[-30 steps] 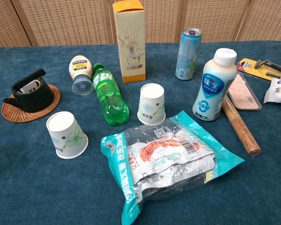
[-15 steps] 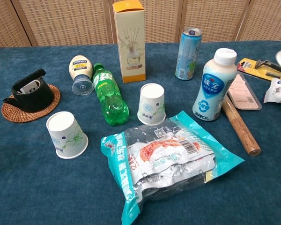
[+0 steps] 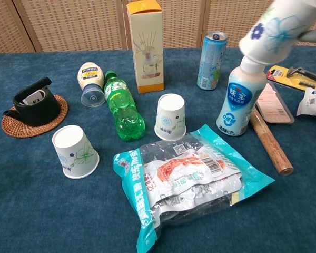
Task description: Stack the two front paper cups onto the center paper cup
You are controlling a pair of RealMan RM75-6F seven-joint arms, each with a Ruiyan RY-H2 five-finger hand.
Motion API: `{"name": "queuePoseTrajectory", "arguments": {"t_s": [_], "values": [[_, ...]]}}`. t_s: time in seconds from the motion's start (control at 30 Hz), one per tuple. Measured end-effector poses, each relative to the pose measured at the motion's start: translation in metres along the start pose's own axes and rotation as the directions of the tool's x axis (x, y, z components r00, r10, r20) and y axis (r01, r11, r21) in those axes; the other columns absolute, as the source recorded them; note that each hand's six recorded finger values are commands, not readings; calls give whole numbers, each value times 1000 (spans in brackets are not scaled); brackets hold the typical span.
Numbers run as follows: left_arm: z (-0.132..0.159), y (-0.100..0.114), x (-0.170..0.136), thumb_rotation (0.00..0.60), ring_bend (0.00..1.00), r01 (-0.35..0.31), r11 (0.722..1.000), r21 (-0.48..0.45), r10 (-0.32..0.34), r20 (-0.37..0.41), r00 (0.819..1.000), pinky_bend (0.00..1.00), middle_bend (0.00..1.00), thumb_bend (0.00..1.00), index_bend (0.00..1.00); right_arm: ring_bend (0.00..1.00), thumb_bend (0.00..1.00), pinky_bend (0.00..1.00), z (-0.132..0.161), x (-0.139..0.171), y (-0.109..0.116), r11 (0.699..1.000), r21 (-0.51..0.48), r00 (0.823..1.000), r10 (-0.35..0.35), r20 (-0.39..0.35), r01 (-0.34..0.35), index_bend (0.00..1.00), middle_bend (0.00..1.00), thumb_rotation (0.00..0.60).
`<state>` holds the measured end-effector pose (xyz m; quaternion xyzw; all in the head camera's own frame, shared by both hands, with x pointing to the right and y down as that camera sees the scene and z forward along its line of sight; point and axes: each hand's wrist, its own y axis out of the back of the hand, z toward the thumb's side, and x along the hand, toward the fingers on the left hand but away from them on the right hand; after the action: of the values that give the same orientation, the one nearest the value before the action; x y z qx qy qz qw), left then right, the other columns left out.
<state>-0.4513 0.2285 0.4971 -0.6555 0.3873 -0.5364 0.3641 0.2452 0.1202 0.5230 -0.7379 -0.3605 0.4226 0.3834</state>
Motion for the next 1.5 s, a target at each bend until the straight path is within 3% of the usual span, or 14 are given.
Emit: {"name": "queuePoseTrajectory", "arguments": {"t_s": [0.47,0.7,1.5], "values": [[-2,2,0,600,0,-3,1000,-10,3,-4,1000,87,0,272,49,96,375,377,64,-36,-27,997,45,990,60,-124,-55,407,364,600],[-3,1,0,600,0,1,1000,-12,-1,-6,1000,87,0,272,49,96,375,377,84,-54,-45,991,90,982,109,-152,-96,406,364,600],[-4,-2,2,600,0,13,1000,-11,-13,-10,1000,87,0,273,49,96,376,382,71,-89,-78,957,238,976,194,-98,-166,408,364,600]]}}
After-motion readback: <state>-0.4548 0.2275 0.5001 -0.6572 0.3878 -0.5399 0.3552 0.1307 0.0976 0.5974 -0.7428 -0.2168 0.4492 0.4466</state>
